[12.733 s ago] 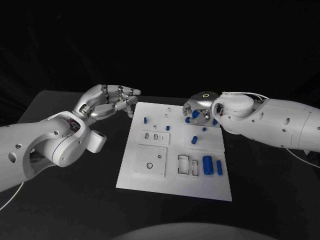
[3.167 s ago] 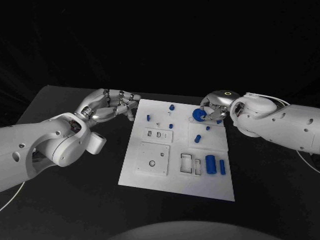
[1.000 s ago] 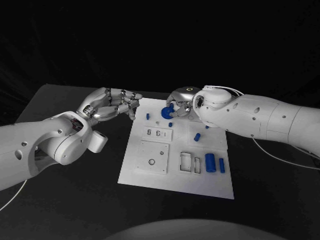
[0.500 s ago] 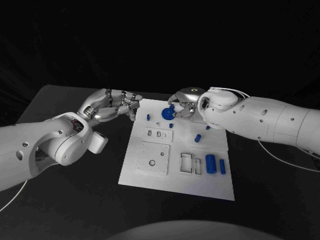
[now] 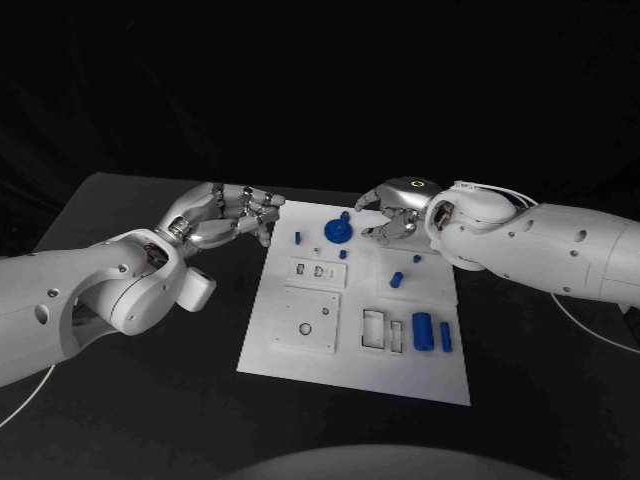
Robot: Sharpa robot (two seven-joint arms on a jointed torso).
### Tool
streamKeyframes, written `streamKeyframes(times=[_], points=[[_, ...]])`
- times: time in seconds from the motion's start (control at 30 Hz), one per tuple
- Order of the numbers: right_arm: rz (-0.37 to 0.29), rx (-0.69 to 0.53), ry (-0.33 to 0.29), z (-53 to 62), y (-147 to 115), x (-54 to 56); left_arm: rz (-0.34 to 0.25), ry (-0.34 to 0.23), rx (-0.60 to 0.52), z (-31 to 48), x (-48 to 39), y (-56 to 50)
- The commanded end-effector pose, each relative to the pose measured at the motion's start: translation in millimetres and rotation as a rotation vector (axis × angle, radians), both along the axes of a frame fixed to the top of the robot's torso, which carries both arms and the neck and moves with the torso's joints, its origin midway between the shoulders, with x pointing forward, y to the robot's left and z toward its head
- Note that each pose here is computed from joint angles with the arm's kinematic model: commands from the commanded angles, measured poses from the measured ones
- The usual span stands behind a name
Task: Assemble the parts on the task board
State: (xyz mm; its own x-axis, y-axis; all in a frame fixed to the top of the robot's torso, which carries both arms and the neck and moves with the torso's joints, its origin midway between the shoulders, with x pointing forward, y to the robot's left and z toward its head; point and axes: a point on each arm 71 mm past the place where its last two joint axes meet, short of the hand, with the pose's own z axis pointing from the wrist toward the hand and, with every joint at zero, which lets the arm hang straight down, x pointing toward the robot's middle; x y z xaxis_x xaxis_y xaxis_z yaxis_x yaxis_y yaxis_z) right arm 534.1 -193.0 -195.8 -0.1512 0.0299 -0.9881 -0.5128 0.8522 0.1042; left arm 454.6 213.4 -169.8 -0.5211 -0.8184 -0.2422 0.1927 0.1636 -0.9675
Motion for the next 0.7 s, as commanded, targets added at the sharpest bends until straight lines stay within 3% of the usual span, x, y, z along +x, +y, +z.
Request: streamKeyframes(times=[0.03,0.27,0.7], points=[[0.010,0.044,-0.057,10.6,-5.8,-4.0,-0.014,0.002,-0.004,-0.6,-0.9,-0.9],[-0.052,0.046,-0.051,27.0,-35.5,-10.7,-0.010,0.009,-0.001,-3.7,-1.1,0.1],[-0.246,0.074,0.053,26.2,-82.7,-18.5,-0.011,0.015,0.000,-6.2,-1.0,0.0]])
